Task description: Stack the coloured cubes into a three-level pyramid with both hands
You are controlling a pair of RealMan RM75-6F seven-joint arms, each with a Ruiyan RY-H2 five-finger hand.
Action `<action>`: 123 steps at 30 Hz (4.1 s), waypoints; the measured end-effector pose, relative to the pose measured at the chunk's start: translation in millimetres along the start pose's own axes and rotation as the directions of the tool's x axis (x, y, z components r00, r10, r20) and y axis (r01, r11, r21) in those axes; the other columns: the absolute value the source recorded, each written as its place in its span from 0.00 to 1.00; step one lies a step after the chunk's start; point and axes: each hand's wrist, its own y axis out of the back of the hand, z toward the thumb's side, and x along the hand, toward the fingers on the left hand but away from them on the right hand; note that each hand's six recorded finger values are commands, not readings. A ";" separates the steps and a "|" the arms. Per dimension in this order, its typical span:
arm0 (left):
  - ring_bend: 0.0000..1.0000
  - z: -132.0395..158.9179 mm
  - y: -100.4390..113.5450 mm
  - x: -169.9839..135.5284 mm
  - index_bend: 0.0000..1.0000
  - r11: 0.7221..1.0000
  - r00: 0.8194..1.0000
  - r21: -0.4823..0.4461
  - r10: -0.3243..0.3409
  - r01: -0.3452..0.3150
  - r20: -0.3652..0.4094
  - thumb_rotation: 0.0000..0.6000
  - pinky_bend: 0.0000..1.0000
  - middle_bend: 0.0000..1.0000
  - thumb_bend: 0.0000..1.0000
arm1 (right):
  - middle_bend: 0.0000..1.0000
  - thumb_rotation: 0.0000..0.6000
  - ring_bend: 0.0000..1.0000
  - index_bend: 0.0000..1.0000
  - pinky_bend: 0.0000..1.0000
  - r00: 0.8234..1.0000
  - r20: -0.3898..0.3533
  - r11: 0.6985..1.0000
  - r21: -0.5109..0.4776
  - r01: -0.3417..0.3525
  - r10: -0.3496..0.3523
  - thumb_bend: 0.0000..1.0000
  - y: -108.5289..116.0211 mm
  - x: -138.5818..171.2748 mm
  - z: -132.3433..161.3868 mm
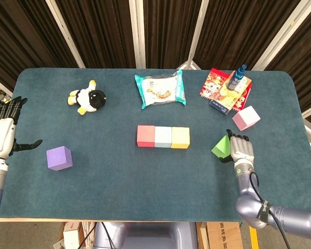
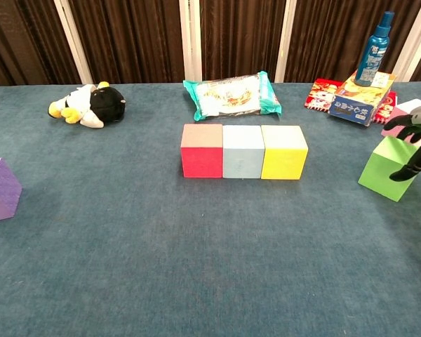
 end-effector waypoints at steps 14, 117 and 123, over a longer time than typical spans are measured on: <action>0.00 -1.2 -0.4 0.8 0.00 1.000 1.000 -0.001 0.001 -0.001 -0.004 1.00 0.00 0.00 0.08 | 0.39 1.00 0.35 0.00 0.00 0.995 -0.054 0.996 0.015 0.083 -0.082 0.31 11.6 -2.8 4.4; 0.00 -12.8 -9.2 8.9 0.00 1.000 0.999 0.022 -0.015 0.017 -0.046 1.00 0.00 0.00 0.08 | 0.39 1.00 0.35 0.00 0.00 0.764 -0.632 0.951 0.297 0.088 0.127 0.31 65.1 8.6 190.9; 0.00 -14.0 -8.9 9.7 0.00 1.000 0.999 0.023 -0.015 0.017 -0.052 1.00 0.00 0.00 0.08 | 0.39 1.00 0.35 0.00 0.00 0.765 -0.630 0.950 0.299 0.086 0.129 0.31 64.4 7.3 192.4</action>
